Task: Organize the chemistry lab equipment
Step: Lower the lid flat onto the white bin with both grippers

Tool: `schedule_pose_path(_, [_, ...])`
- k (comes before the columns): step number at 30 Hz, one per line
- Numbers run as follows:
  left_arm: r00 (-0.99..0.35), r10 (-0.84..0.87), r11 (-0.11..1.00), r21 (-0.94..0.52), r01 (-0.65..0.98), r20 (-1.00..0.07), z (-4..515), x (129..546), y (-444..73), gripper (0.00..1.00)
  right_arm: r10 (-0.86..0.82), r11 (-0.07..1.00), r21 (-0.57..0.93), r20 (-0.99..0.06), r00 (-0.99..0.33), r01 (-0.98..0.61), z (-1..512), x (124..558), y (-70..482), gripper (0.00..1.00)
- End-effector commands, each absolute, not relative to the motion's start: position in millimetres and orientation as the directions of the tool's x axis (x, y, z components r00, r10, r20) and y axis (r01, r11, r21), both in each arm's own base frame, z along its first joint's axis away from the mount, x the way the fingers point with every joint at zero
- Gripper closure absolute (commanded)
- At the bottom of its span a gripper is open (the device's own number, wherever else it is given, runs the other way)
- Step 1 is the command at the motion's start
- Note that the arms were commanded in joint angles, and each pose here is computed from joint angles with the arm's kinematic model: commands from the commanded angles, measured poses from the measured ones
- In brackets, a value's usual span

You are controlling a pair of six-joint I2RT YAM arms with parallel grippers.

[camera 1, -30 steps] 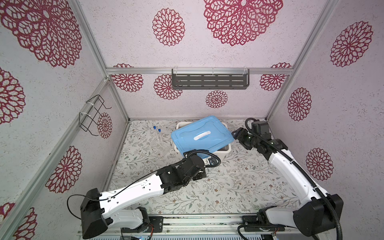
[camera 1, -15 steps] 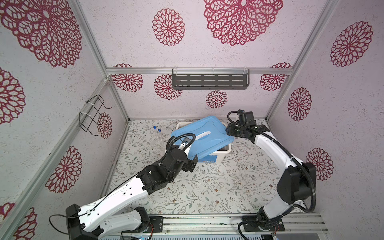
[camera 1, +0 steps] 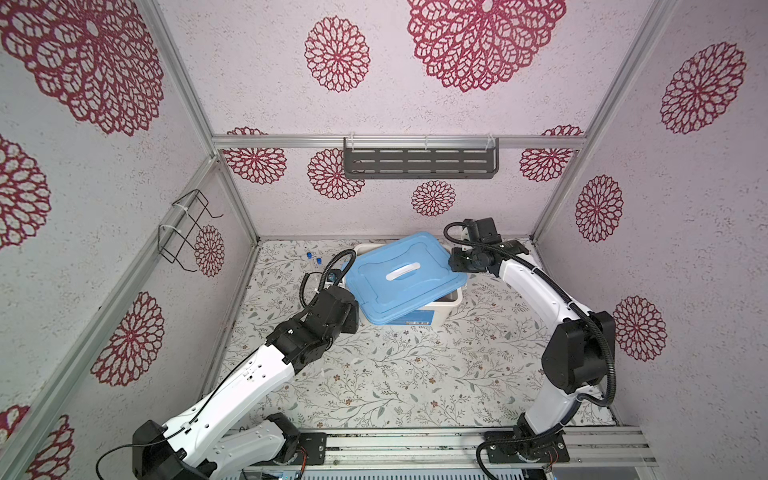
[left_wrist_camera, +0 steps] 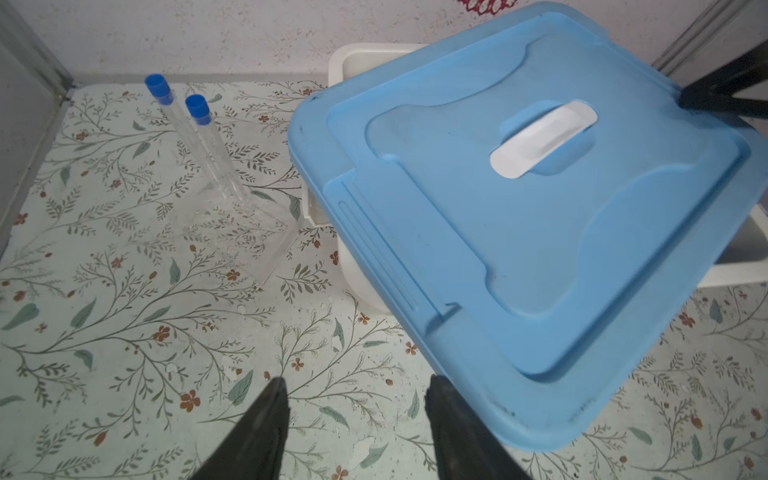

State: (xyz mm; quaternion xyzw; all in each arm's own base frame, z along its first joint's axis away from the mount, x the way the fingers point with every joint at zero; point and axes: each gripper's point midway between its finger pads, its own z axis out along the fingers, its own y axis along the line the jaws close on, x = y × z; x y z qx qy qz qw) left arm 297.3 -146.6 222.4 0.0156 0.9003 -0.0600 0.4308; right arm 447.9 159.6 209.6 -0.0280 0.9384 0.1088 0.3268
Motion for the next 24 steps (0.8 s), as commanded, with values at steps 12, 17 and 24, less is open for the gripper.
schedule_pose_path(12, [-0.712,0.002,0.995,-0.069,0.071,-0.703,216,344,-146,0.51,0.064,0.982,0.184,-0.562,-0.825,-0.049,200,395,147,0.68])
schedule_pose_path(17, [-0.721,-0.034,0.993,-0.106,0.055,-0.692,211,358,-140,0.53,0.144,0.981,0.189,-0.548,-0.824,0.045,195,383,141,0.67])
schedule_pose_path(24, [-0.754,-0.091,0.961,-0.256,0.105,-0.650,215,362,-143,0.52,0.259,0.957,0.248,-0.496,-0.829,0.150,181,369,142,0.68])
